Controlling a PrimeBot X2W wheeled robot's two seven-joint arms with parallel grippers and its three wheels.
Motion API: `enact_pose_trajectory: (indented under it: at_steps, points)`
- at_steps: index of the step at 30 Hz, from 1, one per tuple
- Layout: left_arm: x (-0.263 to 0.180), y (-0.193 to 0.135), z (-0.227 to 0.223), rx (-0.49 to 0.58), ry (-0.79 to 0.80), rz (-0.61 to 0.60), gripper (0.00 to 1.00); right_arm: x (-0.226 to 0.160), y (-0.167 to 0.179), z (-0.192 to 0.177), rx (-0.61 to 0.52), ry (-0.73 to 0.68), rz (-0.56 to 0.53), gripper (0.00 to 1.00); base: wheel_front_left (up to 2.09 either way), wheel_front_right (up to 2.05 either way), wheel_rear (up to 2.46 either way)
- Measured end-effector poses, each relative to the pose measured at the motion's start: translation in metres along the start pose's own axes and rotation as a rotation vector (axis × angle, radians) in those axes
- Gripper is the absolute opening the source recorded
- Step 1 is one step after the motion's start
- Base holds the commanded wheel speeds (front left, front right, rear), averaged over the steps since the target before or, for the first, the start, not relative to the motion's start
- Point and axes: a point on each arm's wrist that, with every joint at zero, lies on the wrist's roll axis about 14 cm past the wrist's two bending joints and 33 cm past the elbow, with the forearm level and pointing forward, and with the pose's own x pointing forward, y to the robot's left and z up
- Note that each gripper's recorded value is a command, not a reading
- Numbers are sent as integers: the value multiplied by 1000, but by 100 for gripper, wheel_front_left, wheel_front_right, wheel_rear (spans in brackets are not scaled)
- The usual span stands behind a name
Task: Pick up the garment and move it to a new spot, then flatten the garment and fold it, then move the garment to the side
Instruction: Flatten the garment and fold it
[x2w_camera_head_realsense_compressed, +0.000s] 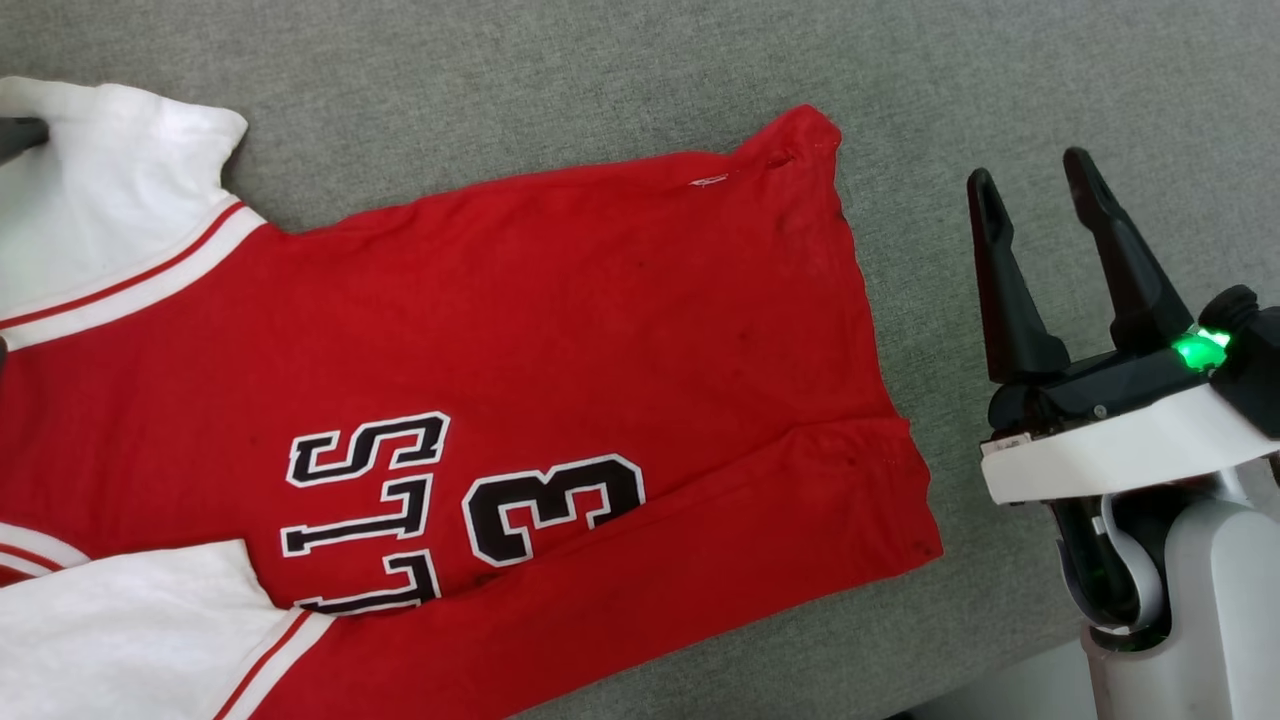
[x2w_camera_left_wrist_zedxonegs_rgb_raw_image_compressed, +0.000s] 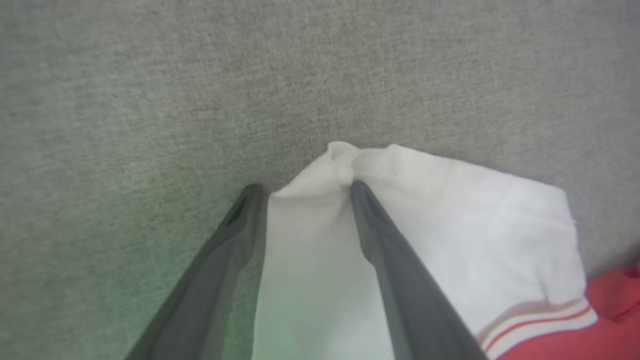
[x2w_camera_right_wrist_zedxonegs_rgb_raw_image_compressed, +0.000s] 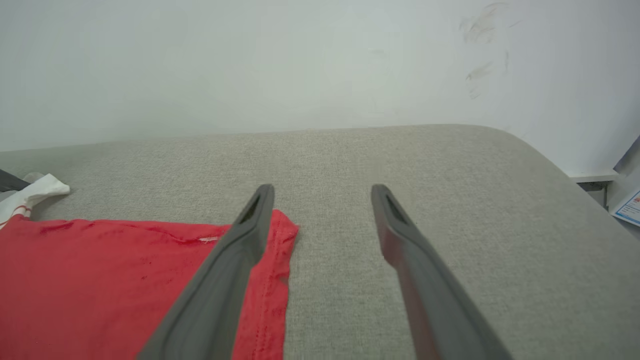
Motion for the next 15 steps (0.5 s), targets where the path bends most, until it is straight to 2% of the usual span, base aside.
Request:
enact_pose_trajectory:
  at_steps: [9,15]
  points:
    - [-12,-1,2,-34,-103,2,0,1,-4,-8,58,81,8,100,0,0,0]
    - [-38,-15,8,-22,-212,-36,0,10,-14,-38,127,293,25,100,0,0,0]
